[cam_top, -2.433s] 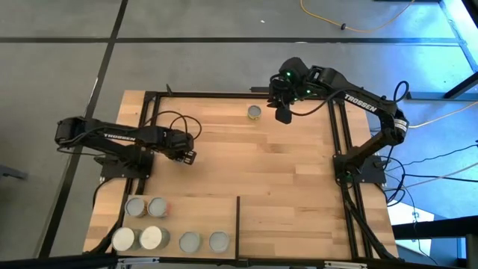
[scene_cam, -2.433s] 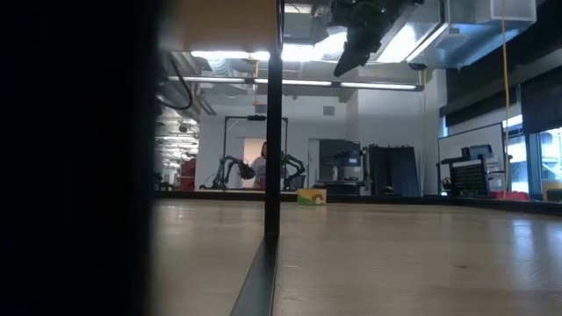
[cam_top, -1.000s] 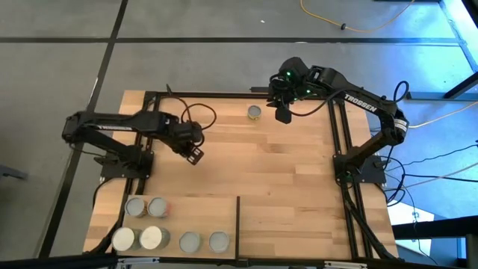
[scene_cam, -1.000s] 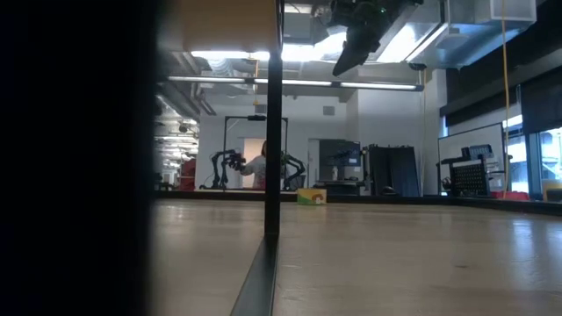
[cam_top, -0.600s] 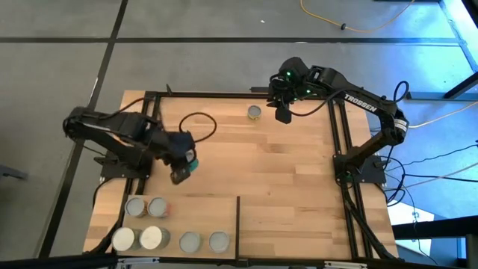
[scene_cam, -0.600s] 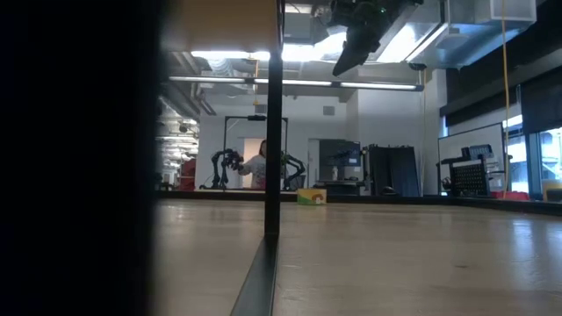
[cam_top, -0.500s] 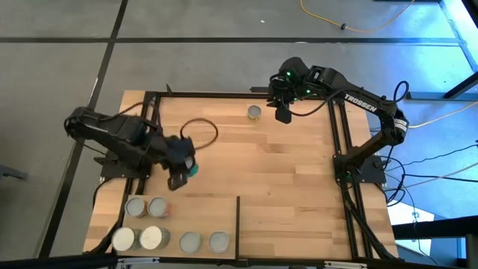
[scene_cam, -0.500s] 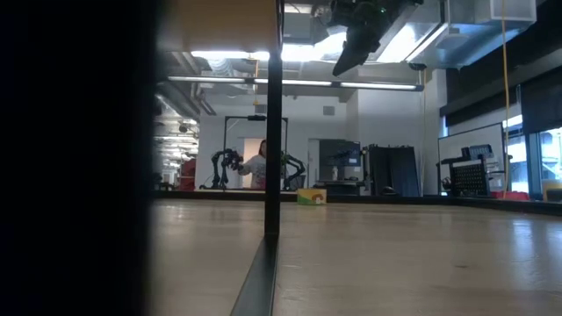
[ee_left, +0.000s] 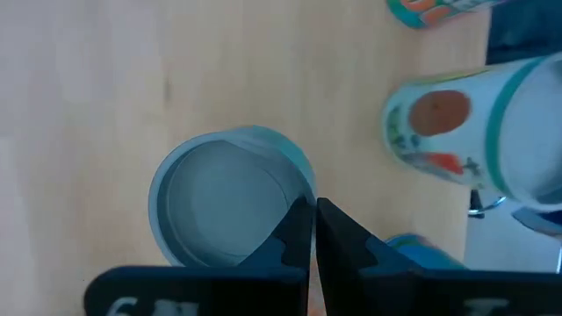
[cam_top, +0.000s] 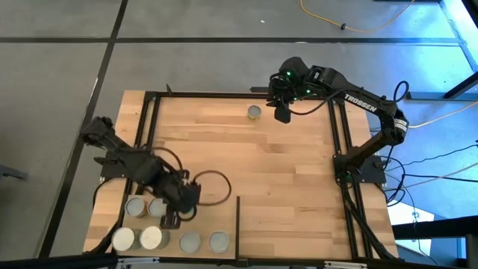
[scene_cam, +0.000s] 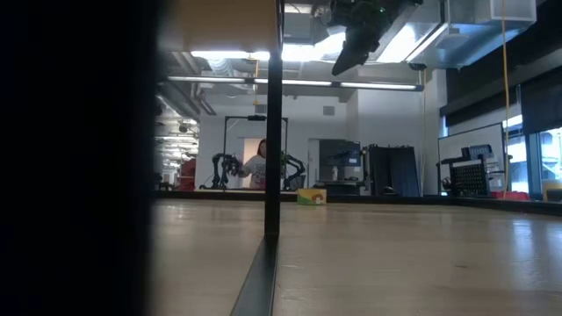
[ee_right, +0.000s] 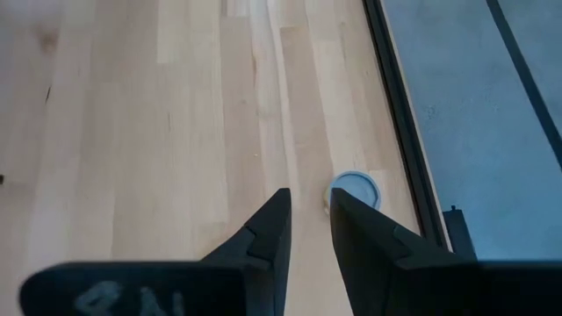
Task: Pick and place cans onto a shelf
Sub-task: Put the blue tuna can on the shelf
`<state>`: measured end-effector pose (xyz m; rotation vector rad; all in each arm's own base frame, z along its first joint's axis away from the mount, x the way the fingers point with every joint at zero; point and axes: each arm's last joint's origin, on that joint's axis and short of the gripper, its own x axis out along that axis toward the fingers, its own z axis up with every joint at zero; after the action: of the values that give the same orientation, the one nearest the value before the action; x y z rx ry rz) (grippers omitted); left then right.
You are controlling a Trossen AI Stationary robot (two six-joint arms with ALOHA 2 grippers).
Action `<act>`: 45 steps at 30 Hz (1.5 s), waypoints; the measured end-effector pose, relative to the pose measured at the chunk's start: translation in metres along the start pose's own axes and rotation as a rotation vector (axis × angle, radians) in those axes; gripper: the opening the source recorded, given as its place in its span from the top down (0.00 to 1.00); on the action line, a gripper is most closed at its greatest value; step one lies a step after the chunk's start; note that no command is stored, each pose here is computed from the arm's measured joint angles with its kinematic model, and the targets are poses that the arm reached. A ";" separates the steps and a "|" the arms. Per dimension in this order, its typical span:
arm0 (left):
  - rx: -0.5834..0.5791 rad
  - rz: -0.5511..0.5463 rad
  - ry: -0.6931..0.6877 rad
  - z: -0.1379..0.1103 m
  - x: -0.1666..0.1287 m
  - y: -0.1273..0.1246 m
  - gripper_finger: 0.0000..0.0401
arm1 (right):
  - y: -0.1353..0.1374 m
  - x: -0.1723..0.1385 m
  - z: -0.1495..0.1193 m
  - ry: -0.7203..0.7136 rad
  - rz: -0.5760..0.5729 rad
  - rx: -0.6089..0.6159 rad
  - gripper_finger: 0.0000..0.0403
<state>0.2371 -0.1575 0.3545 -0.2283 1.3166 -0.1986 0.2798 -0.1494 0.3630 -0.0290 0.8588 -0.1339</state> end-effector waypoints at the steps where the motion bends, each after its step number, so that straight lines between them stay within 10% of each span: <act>1: 0.010 -0.006 -0.002 0.001 0.004 -0.004 1.00 | 0.000 0.000 0.000 0.000 0.000 0.010 0.79; 45: 0.040 -0.073 -0.057 0.007 0.026 -0.017 0.96 | 0.000 0.000 0.000 0.001 0.001 0.021 0.79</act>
<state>0.2501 -0.1803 0.3371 -0.2471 1.2478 -0.2780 0.2797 -0.1493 0.3630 -0.0089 0.8581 -0.1424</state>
